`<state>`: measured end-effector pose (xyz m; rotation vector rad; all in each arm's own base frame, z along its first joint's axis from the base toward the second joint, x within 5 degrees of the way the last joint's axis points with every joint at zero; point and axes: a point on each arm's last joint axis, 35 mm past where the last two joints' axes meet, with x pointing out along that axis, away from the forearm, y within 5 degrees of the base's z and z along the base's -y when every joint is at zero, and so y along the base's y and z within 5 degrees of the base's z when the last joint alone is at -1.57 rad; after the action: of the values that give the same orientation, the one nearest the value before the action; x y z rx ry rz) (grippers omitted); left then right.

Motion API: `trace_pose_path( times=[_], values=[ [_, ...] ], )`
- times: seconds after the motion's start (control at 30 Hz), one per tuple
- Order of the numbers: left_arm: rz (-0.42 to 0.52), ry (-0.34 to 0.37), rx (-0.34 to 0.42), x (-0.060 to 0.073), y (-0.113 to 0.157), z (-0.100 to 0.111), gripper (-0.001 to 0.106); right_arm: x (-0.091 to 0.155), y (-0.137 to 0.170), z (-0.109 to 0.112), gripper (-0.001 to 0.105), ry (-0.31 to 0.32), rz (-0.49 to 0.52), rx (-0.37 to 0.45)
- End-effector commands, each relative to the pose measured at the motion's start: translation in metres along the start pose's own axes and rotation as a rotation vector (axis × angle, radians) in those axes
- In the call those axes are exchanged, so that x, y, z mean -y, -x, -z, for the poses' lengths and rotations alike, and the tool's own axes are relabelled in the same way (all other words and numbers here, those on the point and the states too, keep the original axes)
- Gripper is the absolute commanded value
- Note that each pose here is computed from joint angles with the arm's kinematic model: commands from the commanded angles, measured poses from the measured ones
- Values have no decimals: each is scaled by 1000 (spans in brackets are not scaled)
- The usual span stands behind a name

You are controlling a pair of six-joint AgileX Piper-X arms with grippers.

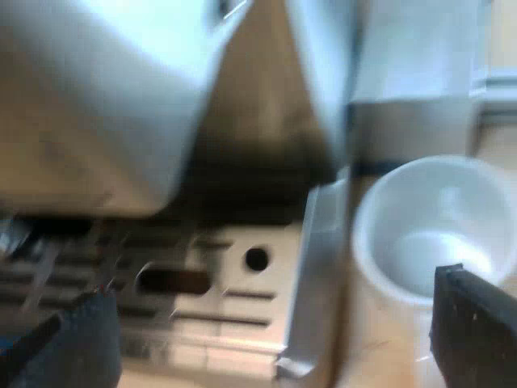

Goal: Put the handle in the coffee machine

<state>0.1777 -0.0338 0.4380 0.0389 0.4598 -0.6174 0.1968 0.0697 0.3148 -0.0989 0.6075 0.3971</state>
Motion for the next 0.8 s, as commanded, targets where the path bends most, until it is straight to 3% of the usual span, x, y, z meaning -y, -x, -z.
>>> trace_pose_path(
  times=[0.03,0.13,0.27,0.5,0.6,0.8],
  values=[
    [-40,-21,11,6,0,-4,0,10,13,-2,78,-28,25,23],
    [-71,-31,3,11,-2,-4,0,23,29,5,78,-61,97,3],
    [-105,-20,31,13,7,-3,0,31,54,15,78,18,166,-22],
    [-191,-15,102,14,34,9,0,24,99,20,78,55,228,111],
    [-261,-17,163,17,51,30,0,14,126,27,78,74,239,203],
    [-317,-9,189,25,63,66,0,0,157,52,78,84,244,220]
  ],
)
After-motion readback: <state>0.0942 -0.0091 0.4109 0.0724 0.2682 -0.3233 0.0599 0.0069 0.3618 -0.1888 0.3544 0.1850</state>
